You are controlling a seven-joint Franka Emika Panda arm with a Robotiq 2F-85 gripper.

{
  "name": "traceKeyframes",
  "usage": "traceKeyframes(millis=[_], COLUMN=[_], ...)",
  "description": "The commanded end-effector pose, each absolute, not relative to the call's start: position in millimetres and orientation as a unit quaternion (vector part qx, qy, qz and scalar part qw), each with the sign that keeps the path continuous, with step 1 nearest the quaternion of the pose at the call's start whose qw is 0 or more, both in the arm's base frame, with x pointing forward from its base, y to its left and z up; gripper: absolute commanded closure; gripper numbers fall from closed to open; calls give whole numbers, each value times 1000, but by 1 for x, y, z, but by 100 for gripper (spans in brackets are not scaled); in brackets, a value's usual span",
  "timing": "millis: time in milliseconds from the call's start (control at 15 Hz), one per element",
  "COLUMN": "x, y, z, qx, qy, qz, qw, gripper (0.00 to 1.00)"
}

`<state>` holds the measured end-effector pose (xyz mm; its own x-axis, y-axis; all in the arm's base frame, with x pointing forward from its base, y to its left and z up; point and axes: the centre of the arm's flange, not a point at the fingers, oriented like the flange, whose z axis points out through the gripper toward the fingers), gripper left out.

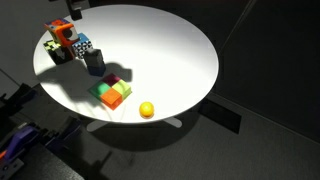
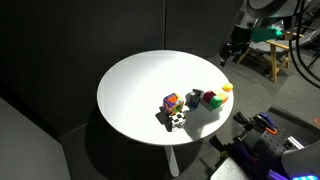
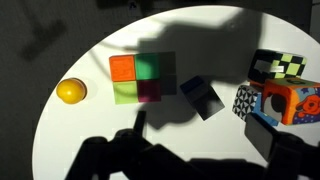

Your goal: Push the pink and green blocks backwards then put the pink block on top of the grey block

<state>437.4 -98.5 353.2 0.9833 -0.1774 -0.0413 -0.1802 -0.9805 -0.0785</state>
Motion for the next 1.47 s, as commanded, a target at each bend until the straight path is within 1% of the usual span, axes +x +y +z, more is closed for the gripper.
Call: traceKeyframes(millis=[0, 800, 1067, 1400], x=[431, 409, 403, 398], y=[-112, -145, -158, -164], z=[336, 270, 246, 217], qx=[-994, -990, -990, -994], qy=[102, 139, 143, 104], qz=[12, -10, 0, 24], qw=[31, 13, 5, -22], gripper=[0, 0, 0, 0])
